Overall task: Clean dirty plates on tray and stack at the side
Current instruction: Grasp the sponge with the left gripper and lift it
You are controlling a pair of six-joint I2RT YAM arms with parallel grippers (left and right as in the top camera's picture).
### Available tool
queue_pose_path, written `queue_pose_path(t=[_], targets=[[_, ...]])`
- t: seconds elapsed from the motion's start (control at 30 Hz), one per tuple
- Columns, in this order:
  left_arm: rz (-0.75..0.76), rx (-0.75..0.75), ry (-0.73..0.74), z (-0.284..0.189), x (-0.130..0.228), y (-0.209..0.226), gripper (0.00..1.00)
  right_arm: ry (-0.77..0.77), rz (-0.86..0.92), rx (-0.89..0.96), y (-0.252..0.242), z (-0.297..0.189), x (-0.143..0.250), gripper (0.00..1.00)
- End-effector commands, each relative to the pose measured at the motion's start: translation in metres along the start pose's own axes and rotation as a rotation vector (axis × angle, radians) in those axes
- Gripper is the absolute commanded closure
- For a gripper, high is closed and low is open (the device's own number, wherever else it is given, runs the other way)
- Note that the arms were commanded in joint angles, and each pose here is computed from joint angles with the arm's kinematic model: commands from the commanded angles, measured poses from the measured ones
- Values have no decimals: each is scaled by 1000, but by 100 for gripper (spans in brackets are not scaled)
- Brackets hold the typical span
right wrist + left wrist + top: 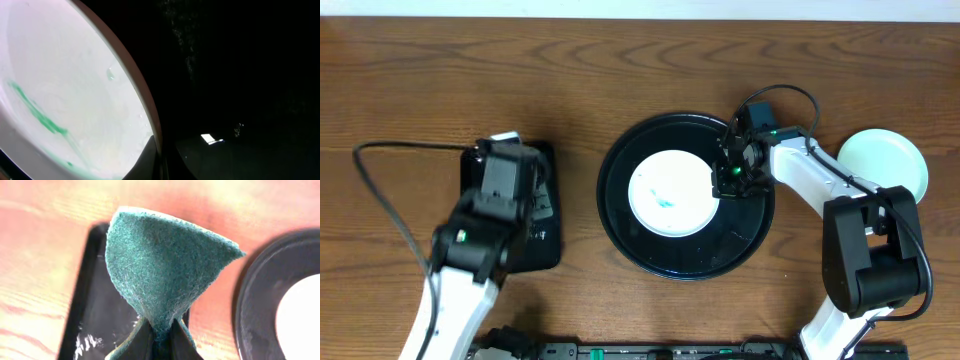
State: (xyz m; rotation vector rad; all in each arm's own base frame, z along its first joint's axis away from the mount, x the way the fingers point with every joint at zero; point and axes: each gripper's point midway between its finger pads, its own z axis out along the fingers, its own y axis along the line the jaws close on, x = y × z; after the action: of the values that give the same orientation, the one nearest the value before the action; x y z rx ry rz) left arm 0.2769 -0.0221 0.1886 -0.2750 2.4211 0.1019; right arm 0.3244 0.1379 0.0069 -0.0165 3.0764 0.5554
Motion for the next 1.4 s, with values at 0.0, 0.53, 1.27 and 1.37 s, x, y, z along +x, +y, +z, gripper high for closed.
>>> queue_pose_path(t=[0.0, 0.53, 1.27, 1.37], targets=[[3, -76, -190, -38, -29, 17, 93, 17, -29, -10, 3, 4, 4, 99], [-37, -92, -310, -68, -41, 32, 93, 20, -35, -9, 3, 4, 5, 99], [-101, 61, 490, 81, 71, -23, 93, 29, -31, -7, 2, 4, 7, 99], [-102, 103, 464, 76, 63, -27, 93, 27, -32, -8, 2, 4, 7, 99]])
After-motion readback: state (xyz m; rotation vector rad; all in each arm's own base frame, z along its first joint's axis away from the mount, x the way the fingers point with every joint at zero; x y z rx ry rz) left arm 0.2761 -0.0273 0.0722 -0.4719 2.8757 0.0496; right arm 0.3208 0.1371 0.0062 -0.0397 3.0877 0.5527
